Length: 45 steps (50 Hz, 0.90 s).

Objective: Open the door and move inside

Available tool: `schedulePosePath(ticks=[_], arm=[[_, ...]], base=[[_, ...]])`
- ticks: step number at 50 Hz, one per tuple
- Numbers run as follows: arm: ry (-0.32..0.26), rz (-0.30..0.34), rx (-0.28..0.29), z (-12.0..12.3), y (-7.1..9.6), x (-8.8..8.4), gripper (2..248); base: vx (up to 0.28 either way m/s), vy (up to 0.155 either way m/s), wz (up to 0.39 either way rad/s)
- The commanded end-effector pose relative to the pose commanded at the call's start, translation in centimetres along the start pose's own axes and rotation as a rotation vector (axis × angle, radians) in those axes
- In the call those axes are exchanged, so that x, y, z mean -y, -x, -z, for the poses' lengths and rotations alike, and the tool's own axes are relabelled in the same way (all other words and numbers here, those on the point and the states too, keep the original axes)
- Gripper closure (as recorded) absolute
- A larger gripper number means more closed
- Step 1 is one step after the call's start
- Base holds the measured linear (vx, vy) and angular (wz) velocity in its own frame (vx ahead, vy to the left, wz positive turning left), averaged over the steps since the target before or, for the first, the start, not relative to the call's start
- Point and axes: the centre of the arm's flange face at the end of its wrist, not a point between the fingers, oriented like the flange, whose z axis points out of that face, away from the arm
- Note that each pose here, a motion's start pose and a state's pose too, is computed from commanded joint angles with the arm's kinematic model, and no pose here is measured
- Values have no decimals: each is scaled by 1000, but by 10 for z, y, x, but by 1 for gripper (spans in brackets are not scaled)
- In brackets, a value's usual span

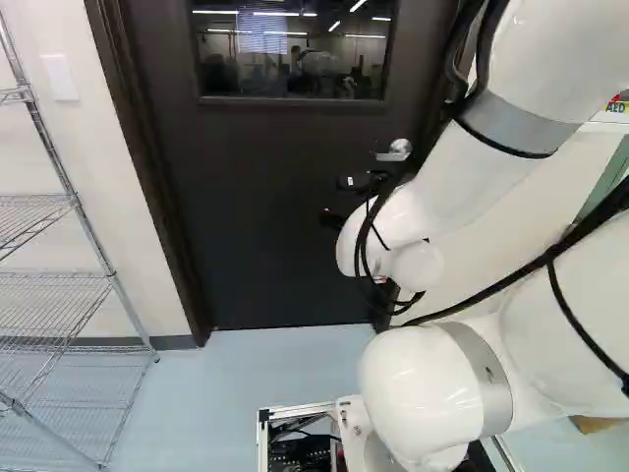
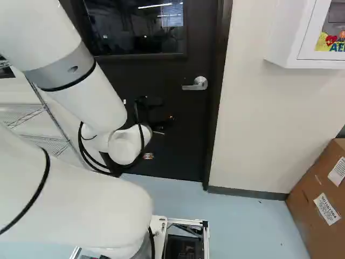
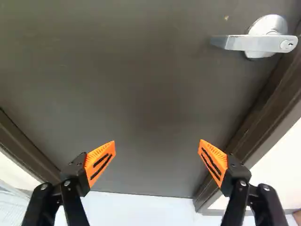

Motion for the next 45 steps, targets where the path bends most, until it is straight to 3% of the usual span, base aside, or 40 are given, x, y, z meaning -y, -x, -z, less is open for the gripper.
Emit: schedulePosePath(ticks=[45], arm=[[25,-6,-108,-28,-57,-8,3]], base=[[0,0,0]])
